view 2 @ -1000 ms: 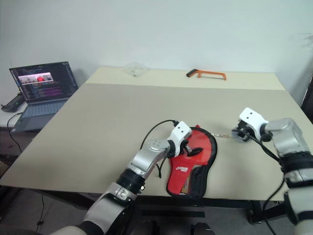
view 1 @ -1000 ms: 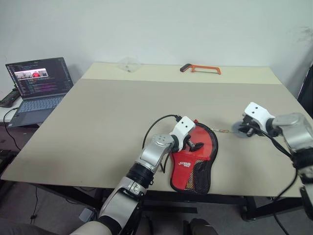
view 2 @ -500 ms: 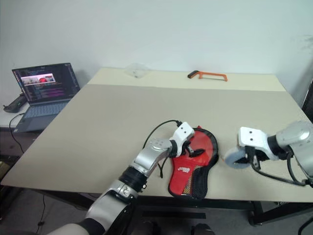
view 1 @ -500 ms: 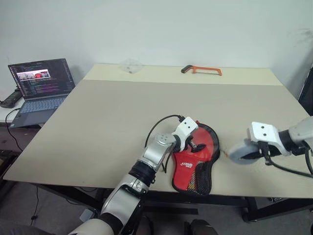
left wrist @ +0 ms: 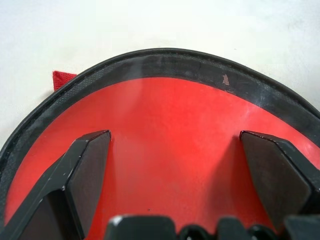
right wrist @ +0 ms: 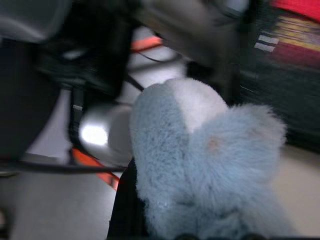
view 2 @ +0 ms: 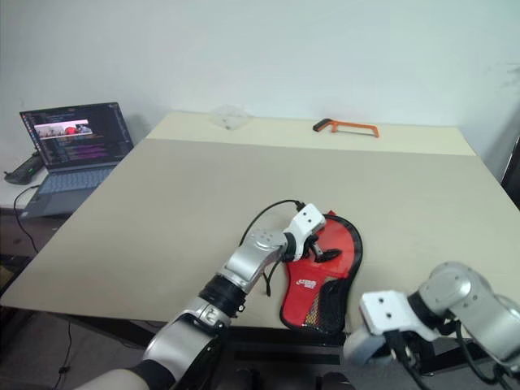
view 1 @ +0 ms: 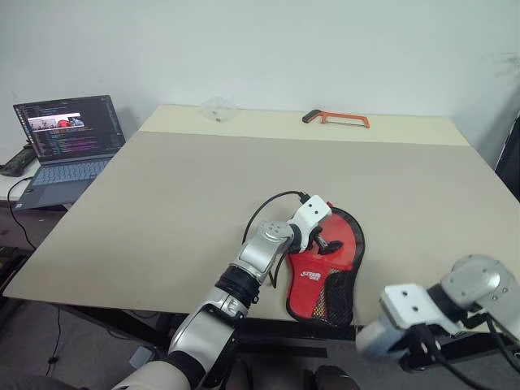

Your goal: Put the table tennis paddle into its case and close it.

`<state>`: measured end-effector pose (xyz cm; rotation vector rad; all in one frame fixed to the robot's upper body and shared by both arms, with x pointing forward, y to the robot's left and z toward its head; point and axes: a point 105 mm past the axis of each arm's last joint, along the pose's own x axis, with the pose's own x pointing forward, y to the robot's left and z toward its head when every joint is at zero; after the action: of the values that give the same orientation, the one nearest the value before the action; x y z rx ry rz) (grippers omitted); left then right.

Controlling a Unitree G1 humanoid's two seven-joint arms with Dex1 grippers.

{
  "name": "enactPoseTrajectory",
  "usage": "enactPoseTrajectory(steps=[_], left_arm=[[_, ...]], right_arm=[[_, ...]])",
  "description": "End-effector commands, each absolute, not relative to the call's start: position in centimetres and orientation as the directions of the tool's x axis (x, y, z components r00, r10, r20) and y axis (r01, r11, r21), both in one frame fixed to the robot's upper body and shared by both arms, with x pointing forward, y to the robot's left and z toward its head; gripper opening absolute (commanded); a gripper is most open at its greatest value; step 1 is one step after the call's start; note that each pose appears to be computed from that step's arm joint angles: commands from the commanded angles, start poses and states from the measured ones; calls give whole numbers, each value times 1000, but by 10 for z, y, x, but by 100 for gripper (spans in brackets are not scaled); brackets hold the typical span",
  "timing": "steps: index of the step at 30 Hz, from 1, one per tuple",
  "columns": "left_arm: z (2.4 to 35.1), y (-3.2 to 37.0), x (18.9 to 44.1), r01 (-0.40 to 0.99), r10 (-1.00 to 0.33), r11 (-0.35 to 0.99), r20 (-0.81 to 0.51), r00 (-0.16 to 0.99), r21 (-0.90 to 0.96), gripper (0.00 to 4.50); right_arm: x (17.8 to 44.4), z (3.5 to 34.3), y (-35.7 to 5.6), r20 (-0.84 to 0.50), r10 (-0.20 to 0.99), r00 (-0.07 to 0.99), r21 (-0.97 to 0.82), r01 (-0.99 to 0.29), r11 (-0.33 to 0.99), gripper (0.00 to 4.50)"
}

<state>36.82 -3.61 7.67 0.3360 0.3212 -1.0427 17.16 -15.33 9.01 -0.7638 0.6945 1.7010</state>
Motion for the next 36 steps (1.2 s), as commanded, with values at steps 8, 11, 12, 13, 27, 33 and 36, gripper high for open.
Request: enactPoseTrajectory(steps=[8, 11, 12, 13, 27, 33, 36], left_arm=[[30, -18, 357, 884, -711, 460, -565, 418, 75, 450], [43, -18, 358, 891, -749, 449, -516, 417, 67, 450], [49, -18, 357, 895, -765, 441, -496, 411, 62, 450], [52, -19, 356, 898, -775, 435, -483, 407, 58, 450], [156, 75, 342, 906, -910, 272, -219, 352, 325, 450], [196, 163, 317, 900, -890, 294, -250, 381, 321, 450], [208, 201, 303, 891, -864, 352, -267, 427, 288, 450]], right_arm=[[194, 107, -149, -748, 656, -98, -16, -986, -166, 55], [231, 132, -163, -731, 680, 56, -118, -992, -45, 54], [238, 136, -167, -727, 681, 85, -136, -990, -22, 53], [242, 138, -169, -726, 681, 98, -144, -989, -11, 53], [244, 136, -191, -769, 637, 53, -40, -999, 35, 426], [245, 167, -217, -714, 684, 151, -42, -984, 173, 448], [242, 186, -230, -660, 716, 229, -58, -965, 255, 448]])
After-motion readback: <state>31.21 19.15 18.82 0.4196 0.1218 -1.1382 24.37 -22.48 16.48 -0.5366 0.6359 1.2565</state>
